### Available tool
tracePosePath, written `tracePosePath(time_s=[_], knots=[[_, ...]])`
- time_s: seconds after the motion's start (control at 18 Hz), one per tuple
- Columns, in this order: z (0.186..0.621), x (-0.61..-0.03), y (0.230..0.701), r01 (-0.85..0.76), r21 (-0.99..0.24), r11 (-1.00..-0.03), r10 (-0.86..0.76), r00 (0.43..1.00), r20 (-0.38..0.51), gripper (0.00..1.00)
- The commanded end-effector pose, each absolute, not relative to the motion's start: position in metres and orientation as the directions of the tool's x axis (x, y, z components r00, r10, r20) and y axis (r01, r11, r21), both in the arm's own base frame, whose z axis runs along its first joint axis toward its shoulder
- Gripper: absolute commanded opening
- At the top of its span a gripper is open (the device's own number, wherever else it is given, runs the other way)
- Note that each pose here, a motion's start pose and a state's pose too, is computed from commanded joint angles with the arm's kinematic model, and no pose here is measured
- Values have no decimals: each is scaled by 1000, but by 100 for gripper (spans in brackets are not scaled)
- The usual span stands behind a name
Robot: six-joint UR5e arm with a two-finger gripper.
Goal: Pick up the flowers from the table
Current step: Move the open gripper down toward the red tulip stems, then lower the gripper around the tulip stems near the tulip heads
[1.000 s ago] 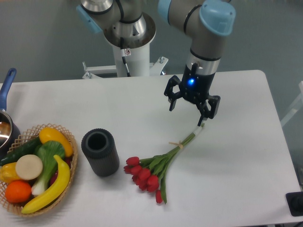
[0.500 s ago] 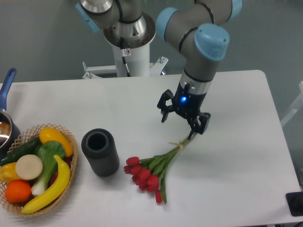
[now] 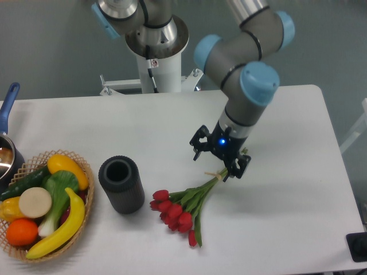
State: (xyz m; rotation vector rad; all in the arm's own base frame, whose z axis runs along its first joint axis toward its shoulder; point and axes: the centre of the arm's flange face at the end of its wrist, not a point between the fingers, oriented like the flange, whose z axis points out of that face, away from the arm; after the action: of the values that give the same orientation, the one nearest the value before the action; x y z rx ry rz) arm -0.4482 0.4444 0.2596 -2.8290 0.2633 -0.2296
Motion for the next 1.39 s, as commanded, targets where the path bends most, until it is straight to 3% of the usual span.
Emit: tracePosePath(time_s=[0.33,0.61,1.39], knots=[[227,-449,452,-158,-285,-945,-214,961,175,100],[201,-449,462,-171,-291,-941,-223,962,157,100],[184,-432,481,-206,-290,-935,-259,952,160,100]])
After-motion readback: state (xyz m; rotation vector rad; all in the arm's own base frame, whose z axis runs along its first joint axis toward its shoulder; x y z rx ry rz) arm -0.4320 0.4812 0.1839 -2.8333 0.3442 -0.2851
